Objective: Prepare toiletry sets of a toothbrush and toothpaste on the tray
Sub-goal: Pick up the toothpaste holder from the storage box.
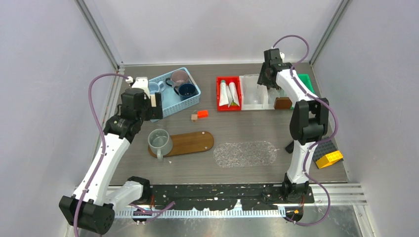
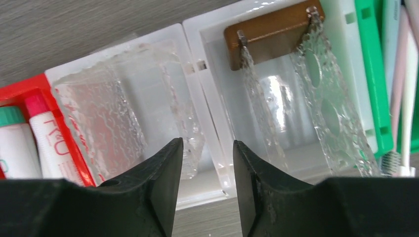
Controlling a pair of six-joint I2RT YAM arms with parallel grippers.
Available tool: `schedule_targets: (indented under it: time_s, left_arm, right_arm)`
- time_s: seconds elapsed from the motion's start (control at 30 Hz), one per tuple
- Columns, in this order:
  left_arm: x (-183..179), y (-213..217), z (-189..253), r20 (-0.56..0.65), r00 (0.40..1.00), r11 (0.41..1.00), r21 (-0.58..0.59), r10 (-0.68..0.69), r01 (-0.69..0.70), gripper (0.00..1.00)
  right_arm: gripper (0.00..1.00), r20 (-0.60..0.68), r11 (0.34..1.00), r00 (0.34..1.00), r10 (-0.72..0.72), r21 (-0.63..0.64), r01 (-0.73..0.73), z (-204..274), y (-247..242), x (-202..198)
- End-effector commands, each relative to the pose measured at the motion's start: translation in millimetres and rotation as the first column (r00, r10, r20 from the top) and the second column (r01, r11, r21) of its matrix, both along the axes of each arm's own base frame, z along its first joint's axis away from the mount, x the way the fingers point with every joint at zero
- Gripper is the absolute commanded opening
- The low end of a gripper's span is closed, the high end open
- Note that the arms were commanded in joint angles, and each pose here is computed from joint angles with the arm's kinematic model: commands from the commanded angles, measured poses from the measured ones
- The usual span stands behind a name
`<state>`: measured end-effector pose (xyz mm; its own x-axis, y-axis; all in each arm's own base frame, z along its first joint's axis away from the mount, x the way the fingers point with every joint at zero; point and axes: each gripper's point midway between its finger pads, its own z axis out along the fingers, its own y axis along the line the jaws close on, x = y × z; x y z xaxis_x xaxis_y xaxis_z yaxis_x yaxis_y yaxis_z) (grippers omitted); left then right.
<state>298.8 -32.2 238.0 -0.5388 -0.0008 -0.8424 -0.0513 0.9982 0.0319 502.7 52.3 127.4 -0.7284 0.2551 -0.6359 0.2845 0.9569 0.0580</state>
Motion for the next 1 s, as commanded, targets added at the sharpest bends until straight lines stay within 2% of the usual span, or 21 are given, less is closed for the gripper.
schedule_targets:
  time_s: [0.0, 0.5, 0.97]
  left_arm:
    - [6.7, -1.3, -0.4, 0.009, 1.0, 1.0, 0.002, 0.005, -0.005, 1.0]
    - [9.3, -6.5, -10.0, -0.026, 1.0, 1.0, -0.007, -0.016, 0.016, 1.0]
    - [10.1, -9.6, -11.6, -0.026, 0.999, 0.999, -0.017, -0.03, 0.029, 1.0]
  right_arm:
    - [0.47, 0.054, 0.998, 0.997, 0.049, 0.031, -0.051, 8.8, 10.6, 19.5]
    - [0.42, 0.083, 0.993, 0.99, 0.11, 0.029, -0.113, 16.8, 16.4, 24.5]
    - [0.24, 0.036, 0.985, 0.985, 0.171, 0.006, -0.171, -4.4, 19.0, 28.6]
